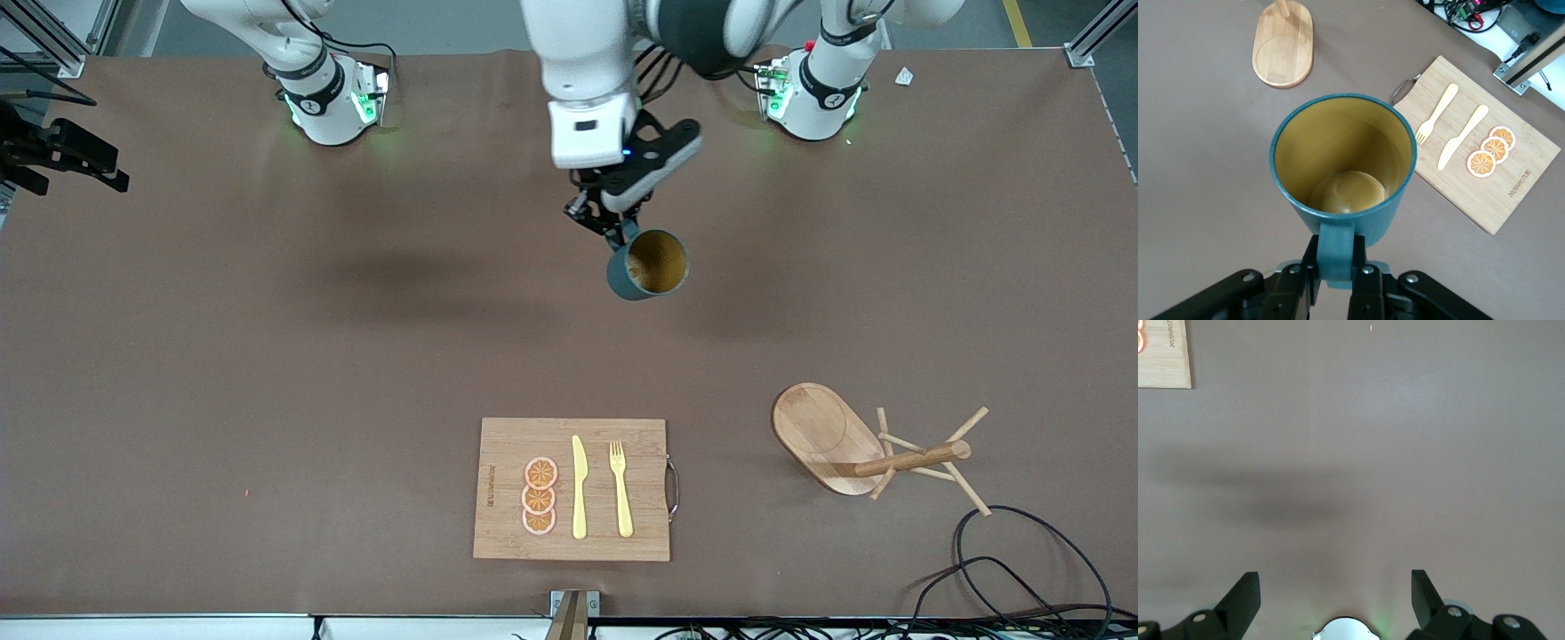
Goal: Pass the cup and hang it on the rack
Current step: 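Lift the mug by its handle with the left gripper, then carry the mug with the left gripper toward the wooden rack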
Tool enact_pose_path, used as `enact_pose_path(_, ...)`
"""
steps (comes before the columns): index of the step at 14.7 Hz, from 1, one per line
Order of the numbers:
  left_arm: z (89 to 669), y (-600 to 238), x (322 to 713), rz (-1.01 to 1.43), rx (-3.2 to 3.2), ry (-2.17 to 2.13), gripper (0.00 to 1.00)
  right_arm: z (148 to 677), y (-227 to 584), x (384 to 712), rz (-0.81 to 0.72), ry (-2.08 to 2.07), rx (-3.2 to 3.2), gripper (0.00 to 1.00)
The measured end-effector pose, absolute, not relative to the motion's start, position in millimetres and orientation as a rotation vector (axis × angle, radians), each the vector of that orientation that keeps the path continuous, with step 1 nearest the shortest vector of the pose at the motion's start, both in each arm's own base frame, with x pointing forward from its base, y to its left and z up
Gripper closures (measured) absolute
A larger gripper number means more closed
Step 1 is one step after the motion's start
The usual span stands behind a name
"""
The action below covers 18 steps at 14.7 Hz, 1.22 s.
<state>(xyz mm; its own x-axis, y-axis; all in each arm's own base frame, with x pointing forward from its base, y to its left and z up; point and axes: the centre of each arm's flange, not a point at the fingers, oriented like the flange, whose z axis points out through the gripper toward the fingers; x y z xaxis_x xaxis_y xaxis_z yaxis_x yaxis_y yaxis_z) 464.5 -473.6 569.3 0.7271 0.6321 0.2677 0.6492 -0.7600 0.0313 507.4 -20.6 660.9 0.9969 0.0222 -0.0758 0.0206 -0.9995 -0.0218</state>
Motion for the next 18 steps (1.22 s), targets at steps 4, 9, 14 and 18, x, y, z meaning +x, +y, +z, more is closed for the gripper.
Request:
enact_pose_path(4, 597.3, -429.4, 490.0, -0.281, -2.895, -1.189, 0.79, 660.9, -20.7, 507.4, 0.119, -0.033, -3.119, 0.0)
enact_pose_path(9, 618.8, -378.7, 520.7, -0.1, -2.942, -1.361, 0.79, 660.8, -22.3, 507.3, 0.12, -0.029, -3.119, 0.0)
enact_pose_path(14, 636.1, -314.2, 561.4, 0.119, -2.972, -1.633, 0.79, 660.7, -22.8, 507.2, 0.121, -0.028, -3.119, 0.0)
enact_pose_path(18, 640.9, -282.4, 579.4, 0.252, -2.979, -1.765, 0.79, 660.6, -22.8, 507.2, 0.121, -0.028, -3.119, 0.0)
